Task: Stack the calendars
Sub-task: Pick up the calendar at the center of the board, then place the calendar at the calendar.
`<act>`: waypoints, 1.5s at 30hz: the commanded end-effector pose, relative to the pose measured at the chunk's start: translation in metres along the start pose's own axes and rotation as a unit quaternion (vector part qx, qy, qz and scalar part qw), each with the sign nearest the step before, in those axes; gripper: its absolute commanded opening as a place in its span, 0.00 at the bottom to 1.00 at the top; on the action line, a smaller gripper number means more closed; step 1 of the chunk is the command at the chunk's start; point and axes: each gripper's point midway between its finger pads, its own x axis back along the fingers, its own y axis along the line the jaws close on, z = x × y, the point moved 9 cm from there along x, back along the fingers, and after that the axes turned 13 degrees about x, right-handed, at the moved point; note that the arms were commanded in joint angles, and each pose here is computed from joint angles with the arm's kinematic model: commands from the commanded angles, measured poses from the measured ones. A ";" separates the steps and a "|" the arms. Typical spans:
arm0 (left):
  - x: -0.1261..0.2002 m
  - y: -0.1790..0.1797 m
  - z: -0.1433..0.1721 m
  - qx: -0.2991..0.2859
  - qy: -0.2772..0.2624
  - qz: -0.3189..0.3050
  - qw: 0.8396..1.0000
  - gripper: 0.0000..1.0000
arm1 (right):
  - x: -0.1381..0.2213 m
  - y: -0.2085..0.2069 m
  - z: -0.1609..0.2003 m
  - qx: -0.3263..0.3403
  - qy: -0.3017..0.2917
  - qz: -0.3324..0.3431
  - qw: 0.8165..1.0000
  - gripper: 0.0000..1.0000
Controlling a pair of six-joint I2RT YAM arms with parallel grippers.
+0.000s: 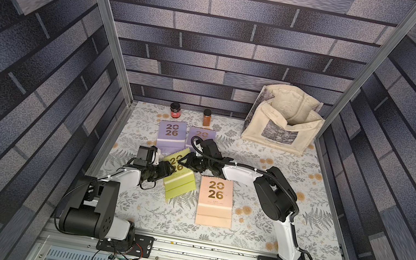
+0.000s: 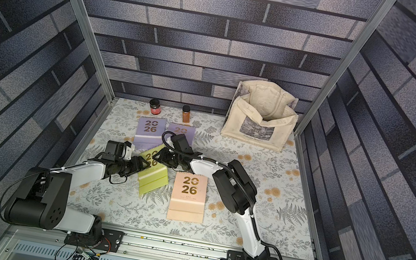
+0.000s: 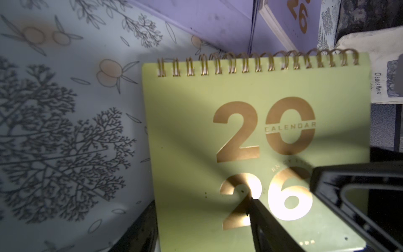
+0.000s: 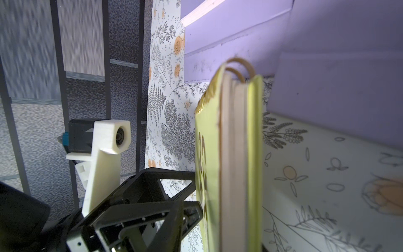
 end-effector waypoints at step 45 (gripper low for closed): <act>0.085 -0.081 -0.006 -0.119 -0.107 0.229 0.960 1.00 | 0.174 0.048 0.015 0.055 -0.087 0.022 0.994 0.00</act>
